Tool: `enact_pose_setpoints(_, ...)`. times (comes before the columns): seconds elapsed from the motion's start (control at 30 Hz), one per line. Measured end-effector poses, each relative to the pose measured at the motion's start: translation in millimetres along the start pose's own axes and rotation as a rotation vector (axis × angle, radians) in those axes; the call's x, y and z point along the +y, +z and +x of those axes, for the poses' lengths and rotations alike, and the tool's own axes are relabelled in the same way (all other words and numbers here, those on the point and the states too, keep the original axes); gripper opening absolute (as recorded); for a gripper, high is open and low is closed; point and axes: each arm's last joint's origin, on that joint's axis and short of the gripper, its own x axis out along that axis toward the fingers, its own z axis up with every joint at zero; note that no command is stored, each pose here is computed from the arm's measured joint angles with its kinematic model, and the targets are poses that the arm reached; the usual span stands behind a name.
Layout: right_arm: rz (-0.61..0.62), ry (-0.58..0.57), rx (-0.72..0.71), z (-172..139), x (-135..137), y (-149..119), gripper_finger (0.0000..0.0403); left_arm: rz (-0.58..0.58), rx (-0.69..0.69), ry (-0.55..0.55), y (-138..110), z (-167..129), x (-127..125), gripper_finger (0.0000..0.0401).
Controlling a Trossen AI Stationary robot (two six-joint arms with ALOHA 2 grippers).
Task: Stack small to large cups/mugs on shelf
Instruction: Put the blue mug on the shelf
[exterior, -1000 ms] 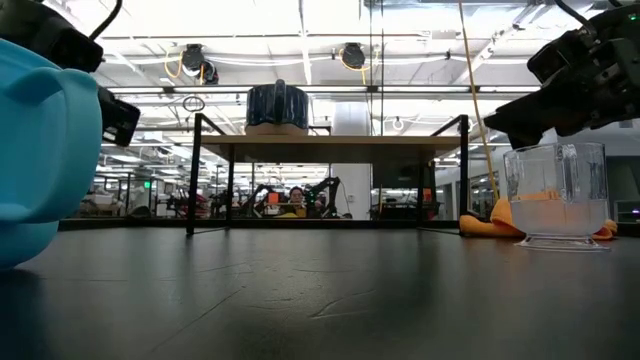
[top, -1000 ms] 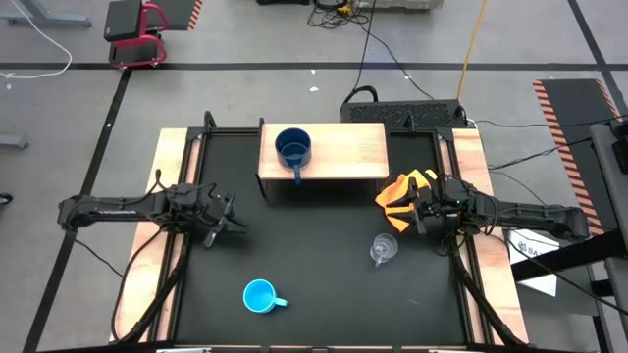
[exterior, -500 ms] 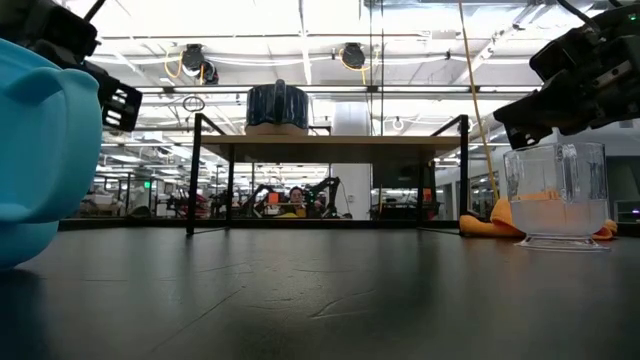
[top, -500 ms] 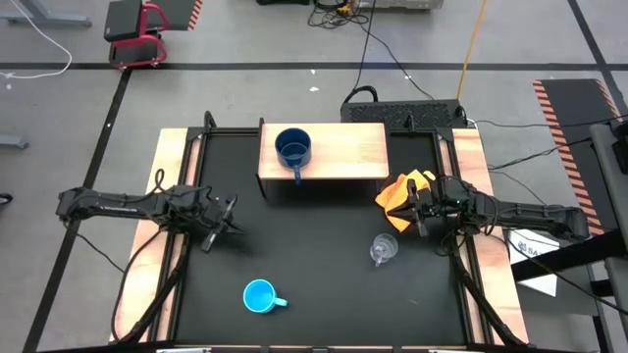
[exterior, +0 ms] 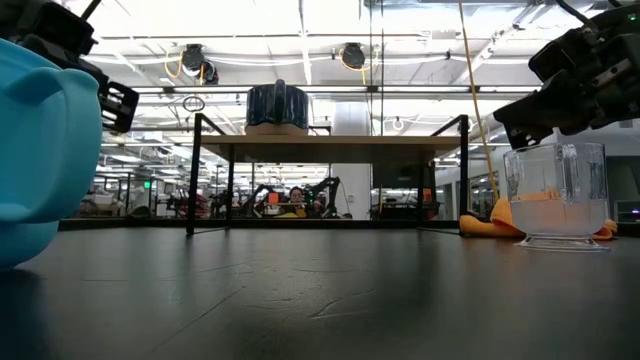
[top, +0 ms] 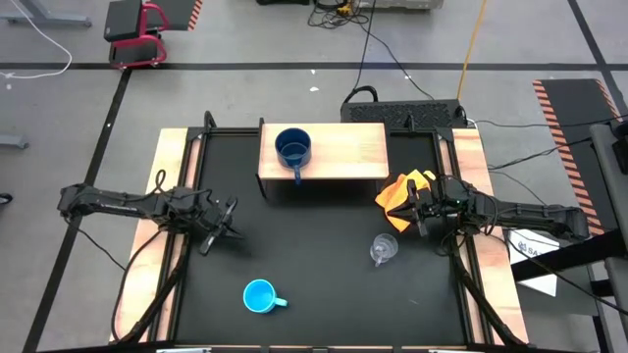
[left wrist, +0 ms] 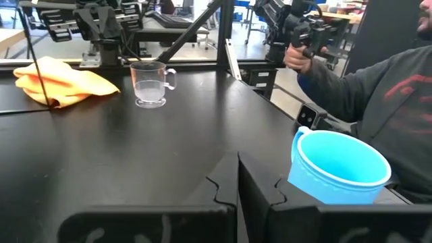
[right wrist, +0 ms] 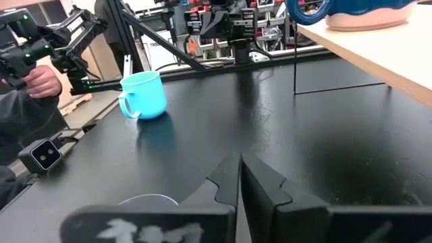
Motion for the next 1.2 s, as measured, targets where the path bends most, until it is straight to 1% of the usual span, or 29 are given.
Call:
enact_pose_setpoints(0.17, -0.008, -0.002, 0.001, 0.1, -0.1, -0.1, 0.0009, 0.001, -0.001, 0.056, 0.0, 0.2, 0.9, 0.0003)
enact_pose_setpoints(0.23, -0.008, -0.002, 0.001, 0.1, -0.1, -0.1, 0.0009, -0.006, -0.001, 0.069, -0.1, 0.2, 1.3, 0.0006)
enact_pose_setpoints(0.4, -0.023, -0.002, 0.001, 0.1, -0.1, -0.1, 0.0009, -0.011, -0.001, 0.070, -0.2, 0.2, 1.3, 0.0019)
enact_pose_setpoints(0.63, -0.026, -0.003, 0.001, 0.1, -0.1, -0.1, 0.0009, -0.012, -0.001, 0.070, -0.2, 0.2, 1.3, 0.0003)
enact_pose_setpoints(0.87, -0.027, -0.004, 0.001, 0.1, -0.2, -0.1, 0.0009, -0.022, -0.001, 0.070, -0.1, 0.2, 1.3, 0.0019)
enact_pose_setpoints(1.2, -0.027, -0.004, 0.000, 0.1, -0.2, 0.0, 0.0009, -0.022, -0.001, 0.070, -0.2, 0.2, 1.3, 0.0021)
